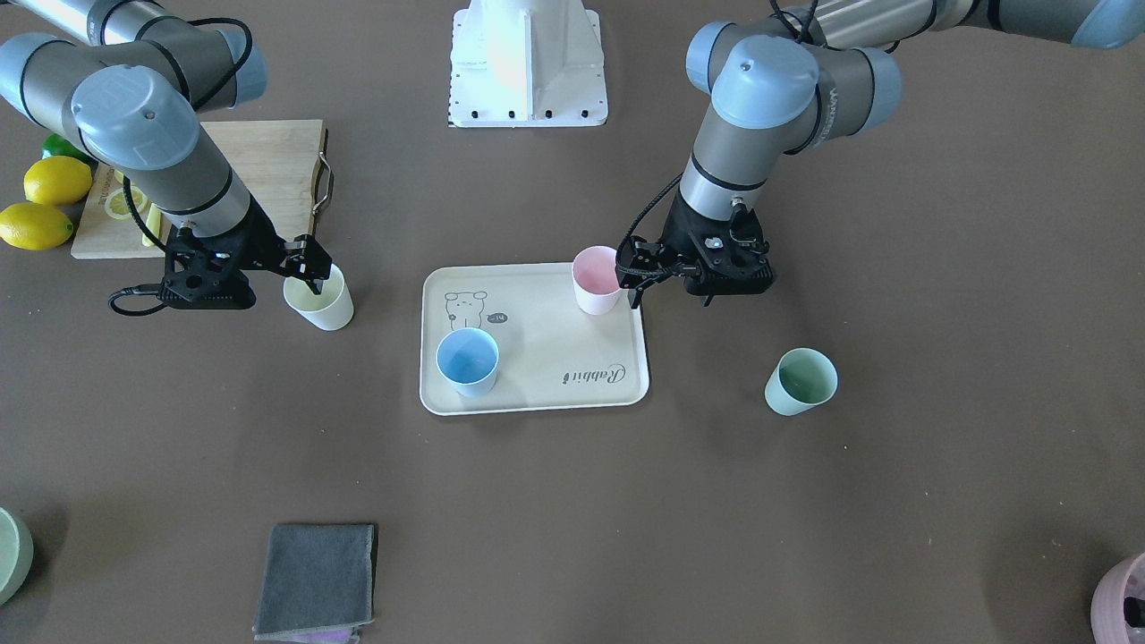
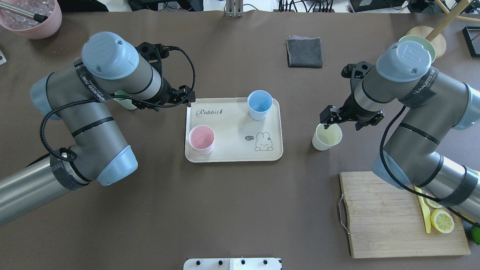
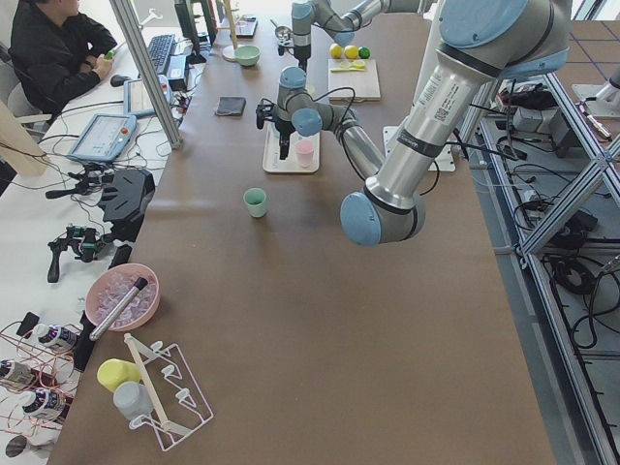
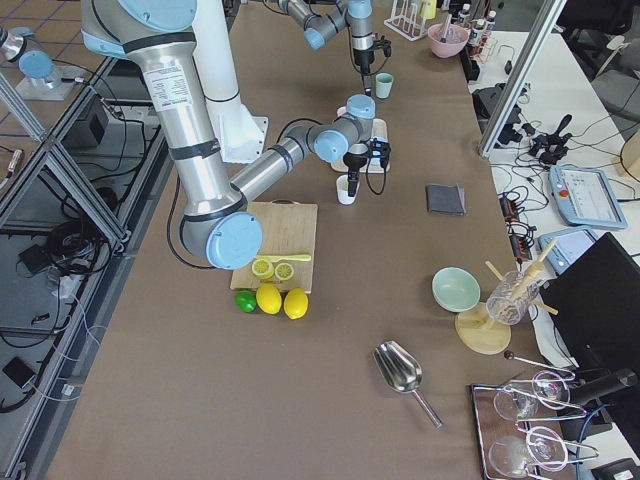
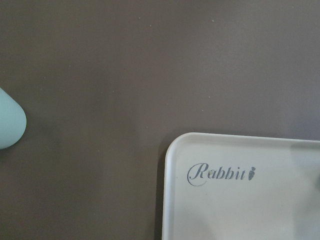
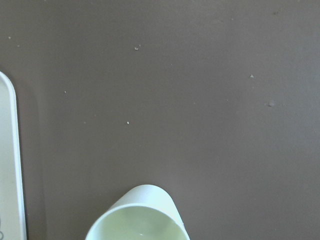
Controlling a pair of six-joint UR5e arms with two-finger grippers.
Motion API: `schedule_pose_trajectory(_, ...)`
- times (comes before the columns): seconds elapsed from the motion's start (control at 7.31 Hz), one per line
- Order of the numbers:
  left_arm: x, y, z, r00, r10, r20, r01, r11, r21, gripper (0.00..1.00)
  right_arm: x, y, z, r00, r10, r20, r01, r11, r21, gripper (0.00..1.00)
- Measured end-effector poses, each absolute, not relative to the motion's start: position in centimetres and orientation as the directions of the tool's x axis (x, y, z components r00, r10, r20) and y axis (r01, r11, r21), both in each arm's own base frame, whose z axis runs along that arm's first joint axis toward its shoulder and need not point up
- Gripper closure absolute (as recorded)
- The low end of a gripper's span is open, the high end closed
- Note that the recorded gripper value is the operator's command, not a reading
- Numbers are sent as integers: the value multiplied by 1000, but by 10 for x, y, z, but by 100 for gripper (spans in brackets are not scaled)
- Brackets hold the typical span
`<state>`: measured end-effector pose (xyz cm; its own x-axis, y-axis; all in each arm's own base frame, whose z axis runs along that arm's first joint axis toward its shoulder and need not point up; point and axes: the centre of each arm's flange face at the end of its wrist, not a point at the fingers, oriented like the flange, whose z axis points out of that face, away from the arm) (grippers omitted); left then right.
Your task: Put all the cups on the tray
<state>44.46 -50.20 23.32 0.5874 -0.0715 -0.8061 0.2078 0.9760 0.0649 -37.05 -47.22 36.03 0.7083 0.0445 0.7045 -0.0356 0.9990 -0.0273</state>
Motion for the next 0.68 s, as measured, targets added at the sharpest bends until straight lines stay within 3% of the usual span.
schedule_pose_trajectory(0.41,444,-503,235,590,-73,-804,208,976,65,3,-384,-458,380,724,18,689,-26,1000,2,2)
schedule_pose_trajectory(0.55,444,-503,235,590,-73,-804,208,976,64,3,-385,-454,391,723,9,691,-23,1000,11,34)
schedule_pose_trajectory(0.68,444,-503,236,590,-73,-804,208,976,64,3,-385,-452,399,720,4,694,-22,1000,18,97)
